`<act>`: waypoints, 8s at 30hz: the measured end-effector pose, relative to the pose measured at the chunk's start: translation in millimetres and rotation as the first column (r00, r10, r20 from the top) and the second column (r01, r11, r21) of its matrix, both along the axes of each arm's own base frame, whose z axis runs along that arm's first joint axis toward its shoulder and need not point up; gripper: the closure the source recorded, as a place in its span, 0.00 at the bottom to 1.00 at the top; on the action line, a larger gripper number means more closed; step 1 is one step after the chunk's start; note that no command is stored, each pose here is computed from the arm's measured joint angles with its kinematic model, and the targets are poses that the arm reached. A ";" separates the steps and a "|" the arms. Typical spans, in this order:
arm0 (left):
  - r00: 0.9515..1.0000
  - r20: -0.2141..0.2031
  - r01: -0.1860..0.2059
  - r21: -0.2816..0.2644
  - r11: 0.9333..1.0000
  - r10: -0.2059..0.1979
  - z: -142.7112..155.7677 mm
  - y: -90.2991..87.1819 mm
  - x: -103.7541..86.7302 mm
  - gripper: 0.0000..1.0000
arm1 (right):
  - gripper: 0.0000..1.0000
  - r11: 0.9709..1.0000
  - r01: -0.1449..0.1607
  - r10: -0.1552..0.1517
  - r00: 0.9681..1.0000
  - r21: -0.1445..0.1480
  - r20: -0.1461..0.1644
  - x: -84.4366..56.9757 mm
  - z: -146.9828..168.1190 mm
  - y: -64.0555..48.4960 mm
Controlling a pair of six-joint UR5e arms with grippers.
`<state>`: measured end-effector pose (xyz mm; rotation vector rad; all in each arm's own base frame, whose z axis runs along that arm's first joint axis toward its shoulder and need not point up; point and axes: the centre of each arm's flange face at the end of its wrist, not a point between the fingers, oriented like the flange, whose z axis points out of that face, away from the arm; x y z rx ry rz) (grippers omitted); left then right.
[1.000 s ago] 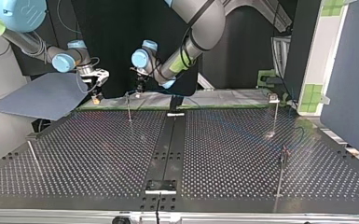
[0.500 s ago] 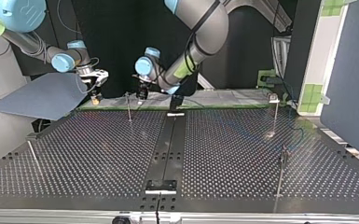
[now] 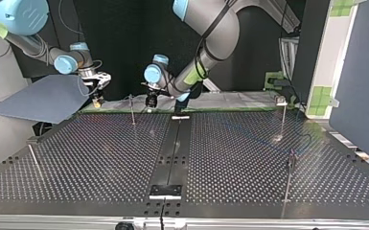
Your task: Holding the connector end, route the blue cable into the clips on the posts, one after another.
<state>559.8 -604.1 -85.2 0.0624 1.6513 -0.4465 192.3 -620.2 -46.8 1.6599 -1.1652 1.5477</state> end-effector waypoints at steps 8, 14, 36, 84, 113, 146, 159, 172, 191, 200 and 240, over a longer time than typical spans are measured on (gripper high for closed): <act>1.000 0.004 -0.010 -0.002 1.000 0.010 12.2 -3.3 9.0 1.00 | 1.00 1.000 -0.002 0.002 1.000 0.013 -0.005 0.2 -8.1 -7.8; 1.000 -0.002 -0.026 0.007 1.000 0.026 20.3 -2.3 16.3 1.00 | 1.00 1.000 0.005 -0.005 1.000 0.003 0.002 0.1 -4.5 -19.6; 0.994 -0.040 -0.097 0.058 0.994 0.099 17.3 27.4 36.3 1.00 | 1.00 0.992 0.122 -0.121 0.993 -0.042 0.007 -17.9 7.3 -59.9; 0.990 -0.142 0.061 0.372 0.926 -0.008 34.2 -8.5 -38.5 0.00 | 1.00 0.998 0.045 -0.045 0.999 -0.032 0.005 12.7 9.0 -56.4; 0.979 -0.185 0.136 0.303 0.943 -0.082 37.8 -32.7 -84.9 0.00 | 1.00 0.999 0.035 -0.035 0.999 -0.021 0.007 20.2 7.1 -52.8; 0.984 -0.100 0.165 0.181 0.970 -0.149 49.5 -45.3 -111.1 0.00 | 1.00 0.999 0.031 -0.030 1.000 -0.015 0.007 23.4 3.1 -50.6; 0.983 -0.107 0.166 0.193 0.967 -0.147 48.1 -44.2 -112.4 0.00 | 1.00 0.999 0.029 -0.029 1.000 -0.012 0.006 24.0 1.2 -49.8; 0.983 -0.114 0.164 0.198 0.966 -0.143 47.5 -43.1 -113.1 0.00 | 1.00 1.000 0.029 -0.029 1.000 -0.009 0.006 24.1 -0.6 -49.1; 0.992 -0.095 0.104 0.212 0.972 -0.086 78.8 -23.9 -127.6 0.00 | 1.00 0.999 0.035 -0.035 0.999 -0.006 0.004 21.9 -3.0 -49.1; 0.997 -0.039 0.065 0.116 0.991 -0.061 119.2 -16.2 -133.3 0.00 | 1.00 0.999 0.038 -0.038 0.999 -0.005 0.003 20.9 -3.8 -49.2; 0.999 0.005 0.047 -0.046 0.998 -0.047 254.5 71.9 -193.1 0.00 | 1.00 1.000 0.031 -0.031 0.999 -0.003 0.006 23.3 -4.7 -48.1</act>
